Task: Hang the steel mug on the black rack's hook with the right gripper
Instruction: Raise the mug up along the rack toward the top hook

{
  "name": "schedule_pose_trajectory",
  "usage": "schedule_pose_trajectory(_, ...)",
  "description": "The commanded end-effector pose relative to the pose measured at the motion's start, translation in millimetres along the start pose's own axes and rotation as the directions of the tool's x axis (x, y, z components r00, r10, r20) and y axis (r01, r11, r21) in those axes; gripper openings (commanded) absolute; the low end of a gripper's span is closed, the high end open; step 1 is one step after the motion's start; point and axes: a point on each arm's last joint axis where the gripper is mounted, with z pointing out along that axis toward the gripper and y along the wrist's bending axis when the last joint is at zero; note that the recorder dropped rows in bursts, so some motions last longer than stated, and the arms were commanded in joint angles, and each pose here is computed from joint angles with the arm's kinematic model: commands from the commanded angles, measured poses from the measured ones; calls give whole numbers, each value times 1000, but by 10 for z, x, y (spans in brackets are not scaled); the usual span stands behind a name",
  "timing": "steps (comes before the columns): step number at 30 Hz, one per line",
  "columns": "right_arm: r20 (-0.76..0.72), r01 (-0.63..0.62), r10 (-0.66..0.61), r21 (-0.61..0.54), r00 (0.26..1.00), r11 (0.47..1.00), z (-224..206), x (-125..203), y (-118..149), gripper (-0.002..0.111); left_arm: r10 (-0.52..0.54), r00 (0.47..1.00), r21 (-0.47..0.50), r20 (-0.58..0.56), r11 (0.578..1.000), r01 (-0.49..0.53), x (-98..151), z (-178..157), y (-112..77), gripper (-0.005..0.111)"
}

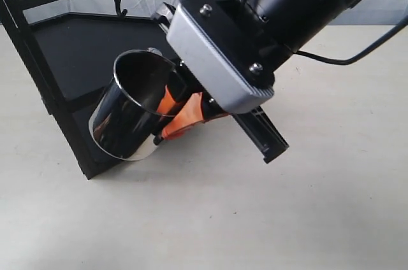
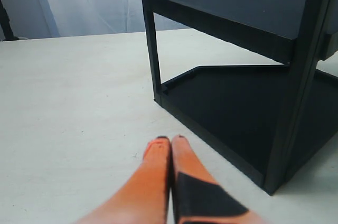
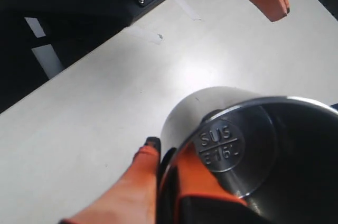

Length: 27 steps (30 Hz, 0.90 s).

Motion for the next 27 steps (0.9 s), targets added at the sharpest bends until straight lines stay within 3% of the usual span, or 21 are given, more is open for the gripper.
schedule_pose_trajectory(1,67,-8,5,56,998,998,-47,-72,-135,0,0,1000,1,11,1000,0,-16,1,0,0)
schedule_pose_trajectory(6,60,27,-33,104,998,994,-166,-140,-242,0,0,1000,1,11,1000,0,-16,1,0,0)
schedule_pose_trajectory(27,212,-83,29,254,977,964,-403,-170,-366,0,0,1000,1,11,1000,0,-16,1,0,0)
